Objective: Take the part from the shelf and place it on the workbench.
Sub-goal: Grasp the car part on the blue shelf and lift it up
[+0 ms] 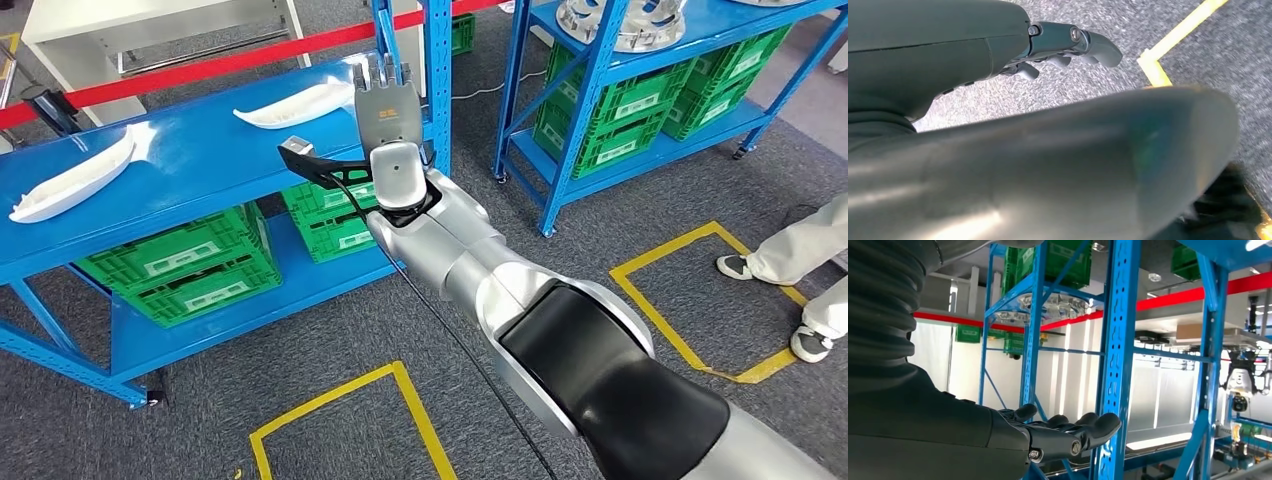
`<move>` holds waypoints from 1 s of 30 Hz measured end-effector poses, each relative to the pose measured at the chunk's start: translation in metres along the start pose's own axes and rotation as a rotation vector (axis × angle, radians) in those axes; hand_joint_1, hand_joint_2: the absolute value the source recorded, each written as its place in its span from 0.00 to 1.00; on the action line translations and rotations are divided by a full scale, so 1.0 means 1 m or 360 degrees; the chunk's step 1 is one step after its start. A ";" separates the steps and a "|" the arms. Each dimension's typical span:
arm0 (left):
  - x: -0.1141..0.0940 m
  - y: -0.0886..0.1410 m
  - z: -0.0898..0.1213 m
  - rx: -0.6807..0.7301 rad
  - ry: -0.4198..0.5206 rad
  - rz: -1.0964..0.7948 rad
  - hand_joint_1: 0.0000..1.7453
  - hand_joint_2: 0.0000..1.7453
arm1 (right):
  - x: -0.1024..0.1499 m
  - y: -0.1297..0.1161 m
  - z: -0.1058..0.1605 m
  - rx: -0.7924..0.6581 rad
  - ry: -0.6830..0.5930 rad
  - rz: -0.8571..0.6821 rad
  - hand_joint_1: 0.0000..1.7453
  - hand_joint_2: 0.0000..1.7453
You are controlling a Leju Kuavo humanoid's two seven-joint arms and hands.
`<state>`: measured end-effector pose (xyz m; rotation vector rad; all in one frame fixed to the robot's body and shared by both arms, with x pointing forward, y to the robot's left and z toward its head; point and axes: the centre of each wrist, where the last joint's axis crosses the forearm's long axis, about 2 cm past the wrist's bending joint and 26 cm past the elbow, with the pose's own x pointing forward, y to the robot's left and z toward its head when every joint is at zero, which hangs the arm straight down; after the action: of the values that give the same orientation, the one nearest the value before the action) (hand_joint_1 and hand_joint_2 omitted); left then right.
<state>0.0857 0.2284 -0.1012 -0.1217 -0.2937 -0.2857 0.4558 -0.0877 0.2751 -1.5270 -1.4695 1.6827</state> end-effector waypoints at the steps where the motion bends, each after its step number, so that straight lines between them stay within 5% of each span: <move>1: -0.001 0.000 0.000 -0.0001 0.0004 0.0002 0.00 0.00 | 0.000 0.001 0.000 0.0002 -0.0001 -0.0001 0.00 1.00; 30: -0.003 -0.002 0.000 -0.0003 0.0007 0.0033 0.00 0.00 | 0.008 -0.005 0.000 -0.0102 -0.0093 0.0119 0.00 1.00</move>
<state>0.0827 0.2271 -0.1016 -0.1259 -0.2879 -0.2654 0.4517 -0.0788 0.2758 -1.5970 -1.5276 1.7523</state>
